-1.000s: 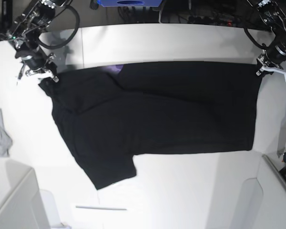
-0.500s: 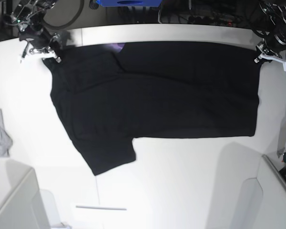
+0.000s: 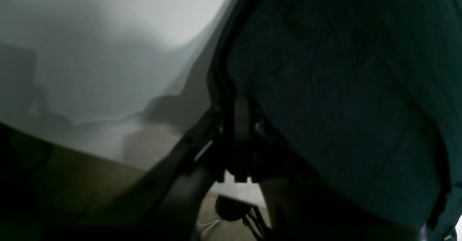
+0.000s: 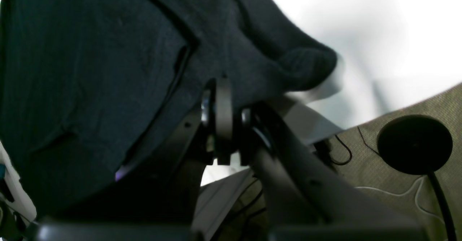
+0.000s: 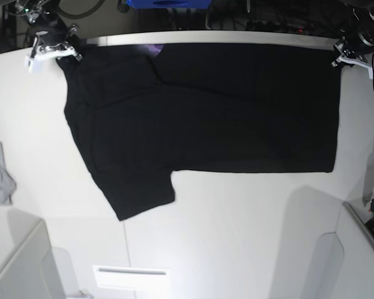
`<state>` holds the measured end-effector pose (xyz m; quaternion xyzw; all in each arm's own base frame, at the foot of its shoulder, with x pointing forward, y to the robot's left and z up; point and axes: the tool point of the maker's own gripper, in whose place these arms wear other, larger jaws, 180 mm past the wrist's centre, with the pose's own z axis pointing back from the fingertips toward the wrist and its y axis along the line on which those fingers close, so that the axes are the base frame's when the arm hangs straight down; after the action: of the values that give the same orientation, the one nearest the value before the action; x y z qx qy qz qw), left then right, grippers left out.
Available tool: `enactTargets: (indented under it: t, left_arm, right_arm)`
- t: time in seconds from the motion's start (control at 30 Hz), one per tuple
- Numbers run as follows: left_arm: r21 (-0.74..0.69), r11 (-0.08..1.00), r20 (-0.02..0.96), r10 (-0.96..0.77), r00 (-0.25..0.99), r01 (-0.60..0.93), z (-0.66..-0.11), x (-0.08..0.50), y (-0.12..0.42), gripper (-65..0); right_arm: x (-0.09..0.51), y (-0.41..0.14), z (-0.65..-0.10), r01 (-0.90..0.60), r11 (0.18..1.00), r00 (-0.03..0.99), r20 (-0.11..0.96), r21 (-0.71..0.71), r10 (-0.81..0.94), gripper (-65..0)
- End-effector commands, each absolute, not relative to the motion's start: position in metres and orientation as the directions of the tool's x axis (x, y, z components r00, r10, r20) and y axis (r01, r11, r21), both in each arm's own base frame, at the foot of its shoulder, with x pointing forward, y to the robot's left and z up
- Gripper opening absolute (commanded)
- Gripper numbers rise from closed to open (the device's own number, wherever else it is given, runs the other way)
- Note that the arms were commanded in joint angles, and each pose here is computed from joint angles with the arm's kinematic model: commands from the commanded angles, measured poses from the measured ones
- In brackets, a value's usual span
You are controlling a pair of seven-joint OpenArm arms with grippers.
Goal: Fold the T-shirt properly
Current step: 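Release the hem and raise both grippers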
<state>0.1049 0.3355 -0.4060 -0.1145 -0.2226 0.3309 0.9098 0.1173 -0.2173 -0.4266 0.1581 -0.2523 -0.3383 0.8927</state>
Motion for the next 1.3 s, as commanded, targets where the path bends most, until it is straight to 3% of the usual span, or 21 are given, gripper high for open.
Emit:
enactTargets:
  t: [0.0, 1.1, 1.13, 1.23, 1.27]
  left_arm:
    - [-0.346, 0.771, 0.363, 0.636, 0.681, -0.535, -0.396, 0.108, 0.342, -65.0]
    - [-0.328, 0.772, 0.346, 0.634, 0.691, -0.544, -0.398, 0.096, 0.343, -65.0]
    - [-0.328, 0.772, 0.346, 0.634, 0.691, -0.544, -0.398, 0.096, 0.343, -65.0]
    - [-0.322, 0.779, 0.354, 0.626, 0.695, -0.537, -0.396, 0.097, 0.343, -64.5]
    - [-0.319, 0.787, 0.366, 0.616, 0.698, -0.527, -0.392, 0.099, 0.342, -57.4]
  right_arm:
    - [0.121, -0.221, -0.419, 0.506, 0.734, 0.639, 0.375, 0.452, -0.671, -65.0]
    - [0.111, -0.221, -0.418, 0.509, 0.742, 0.653, 0.366, 0.436, -0.663, -65.0]
    - [0.111, -0.221, -0.418, 0.509, 0.742, 0.653, 0.366, 0.436, -0.663, -61.5]
    - [0.11, -0.222, -0.418, 0.511, 0.742, 0.653, 0.365, 0.434, -0.664, -41.7]
    - [0.11, -0.222, -0.418, 0.511, 0.742, 0.653, 0.365, 0.434, -0.664, -36.8]
